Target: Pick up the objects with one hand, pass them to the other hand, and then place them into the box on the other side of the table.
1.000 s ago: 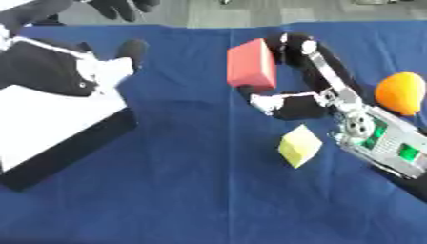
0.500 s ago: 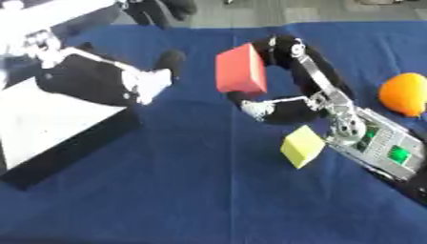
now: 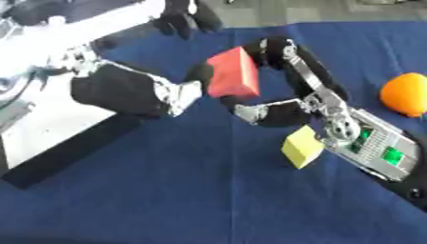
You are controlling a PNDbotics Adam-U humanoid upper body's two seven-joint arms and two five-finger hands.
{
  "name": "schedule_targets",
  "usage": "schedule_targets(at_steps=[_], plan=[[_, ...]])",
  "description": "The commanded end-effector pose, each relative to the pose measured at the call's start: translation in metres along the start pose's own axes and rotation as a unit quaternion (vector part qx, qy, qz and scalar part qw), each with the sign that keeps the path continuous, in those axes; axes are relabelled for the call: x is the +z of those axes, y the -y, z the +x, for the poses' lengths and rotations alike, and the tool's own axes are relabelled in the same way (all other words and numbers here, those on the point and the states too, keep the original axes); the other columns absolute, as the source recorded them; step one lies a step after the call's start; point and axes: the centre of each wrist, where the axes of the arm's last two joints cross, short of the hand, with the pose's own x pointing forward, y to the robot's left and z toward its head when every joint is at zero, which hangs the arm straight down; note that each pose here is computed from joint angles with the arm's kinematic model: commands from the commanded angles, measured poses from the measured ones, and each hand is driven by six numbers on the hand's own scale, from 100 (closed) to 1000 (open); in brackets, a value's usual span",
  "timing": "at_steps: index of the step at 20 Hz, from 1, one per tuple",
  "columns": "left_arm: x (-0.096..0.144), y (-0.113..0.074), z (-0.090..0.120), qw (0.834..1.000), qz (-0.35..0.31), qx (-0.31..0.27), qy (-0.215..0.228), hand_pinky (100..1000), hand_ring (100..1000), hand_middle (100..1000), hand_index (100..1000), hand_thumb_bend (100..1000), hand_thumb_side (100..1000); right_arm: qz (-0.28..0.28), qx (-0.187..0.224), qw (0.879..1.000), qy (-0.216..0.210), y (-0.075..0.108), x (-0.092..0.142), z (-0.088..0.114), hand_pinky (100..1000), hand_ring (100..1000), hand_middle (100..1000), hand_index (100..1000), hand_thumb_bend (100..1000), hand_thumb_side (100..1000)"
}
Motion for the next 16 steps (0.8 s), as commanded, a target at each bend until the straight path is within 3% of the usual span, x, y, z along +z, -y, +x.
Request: schedule_targets(at_steps=[1, 5, 7, 10, 16], plan=[[-0.0003, -0.0056, 0.0068, 1.0, -0.003, -0.022, 0.002, 829, 791, 792, 870, 100, 476, -0.004, 0.014, 1.0, 0.018, 0.0034, -0.0055, 0.0062, 665, 570, 478, 654, 285, 100], [-0.0029, -0.0031, 0.01, 0.999, -0.016, -0.043, -0.008, 846, 808, 806, 872, 100, 545, -0.006, 0.027, 0.999, 0.022, 0.003, -0.0081, 0.0082, 661, 567, 476, 652, 304, 100], [-0.0033, -0.0031, 0.0107, 0.998, -0.009, -0.057, -0.021, 859, 816, 809, 873, 100, 507, -0.006, 0.032, 0.999, 0.021, 0.0026, -0.0081, 0.0083, 659, 566, 475, 651, 308, 100], [-0.0039, -0.0025, 0.0113, 0.996, 0.004, -0.081, -0.036, 897, 817, 793, 867, 109, 519, -0.002, 0.037, 0.999, 0.022, 0.0014, -0.0077, 0.0082, 659, 564, 473, 648, 304, 100], [-0.0056, -0.0008, 0.0133, 0.991, 0.036, -0.119, -0.053, 955, 842, 803, 886, 263, 493, 0.01, 0.043, 0.999, 0.029, -0.0019, -0.0067, 0.008, 658, 563, 473, 647, 305, 100]])
